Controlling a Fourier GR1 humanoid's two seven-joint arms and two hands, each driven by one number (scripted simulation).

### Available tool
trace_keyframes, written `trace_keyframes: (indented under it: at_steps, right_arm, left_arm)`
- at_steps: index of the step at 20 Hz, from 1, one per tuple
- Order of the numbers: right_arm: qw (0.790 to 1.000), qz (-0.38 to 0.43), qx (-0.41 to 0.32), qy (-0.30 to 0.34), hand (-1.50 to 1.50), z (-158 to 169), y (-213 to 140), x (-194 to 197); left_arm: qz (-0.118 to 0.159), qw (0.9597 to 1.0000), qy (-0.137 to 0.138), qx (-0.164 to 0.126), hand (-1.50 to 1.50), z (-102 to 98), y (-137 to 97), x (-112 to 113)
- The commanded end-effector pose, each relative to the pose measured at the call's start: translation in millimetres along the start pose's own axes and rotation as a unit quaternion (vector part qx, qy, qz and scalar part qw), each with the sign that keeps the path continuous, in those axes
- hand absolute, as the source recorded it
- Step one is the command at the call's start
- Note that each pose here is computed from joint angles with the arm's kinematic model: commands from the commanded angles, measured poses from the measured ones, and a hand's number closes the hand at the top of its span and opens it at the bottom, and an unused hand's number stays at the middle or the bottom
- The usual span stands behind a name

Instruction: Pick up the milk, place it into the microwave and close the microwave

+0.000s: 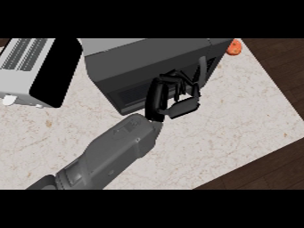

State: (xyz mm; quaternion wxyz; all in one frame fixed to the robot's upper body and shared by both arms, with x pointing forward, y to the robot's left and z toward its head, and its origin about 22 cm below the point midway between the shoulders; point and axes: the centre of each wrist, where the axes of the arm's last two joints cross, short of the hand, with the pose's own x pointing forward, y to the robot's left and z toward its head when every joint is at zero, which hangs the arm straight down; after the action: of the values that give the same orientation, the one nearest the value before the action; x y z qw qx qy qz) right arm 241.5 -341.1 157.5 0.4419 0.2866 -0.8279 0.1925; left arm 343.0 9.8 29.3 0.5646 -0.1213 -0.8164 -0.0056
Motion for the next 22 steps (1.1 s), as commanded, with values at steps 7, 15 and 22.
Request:
trace_keyframes:
  at_steps: [7, 15, 22]
  right_arm:
    - [1.000, 0.003, 0.016, 0.005, -1.50, -3.4, -4.9, 10.8]
    - [0.999, -0.021, 0.045, -0.021, -1.50, -10.9, -3.2, 14.1]
    - [0.997, -0.033, 0.062, -0.013, -1.50, -11.0, -2.8, 17.9]
  left_arm:
    - [-0.008, 0.9998, 0.009, 0.018, 1.50, -23.3, 6.3, 4.2]
    - [-0.054, 0.9985, 0.006, -0.006, 1.50, -21.7, 6.9, -1.8]
    - [-0.086, 0.9939, 0.058, 0.040, 1.50, -10.0, 20.6, -18.2]
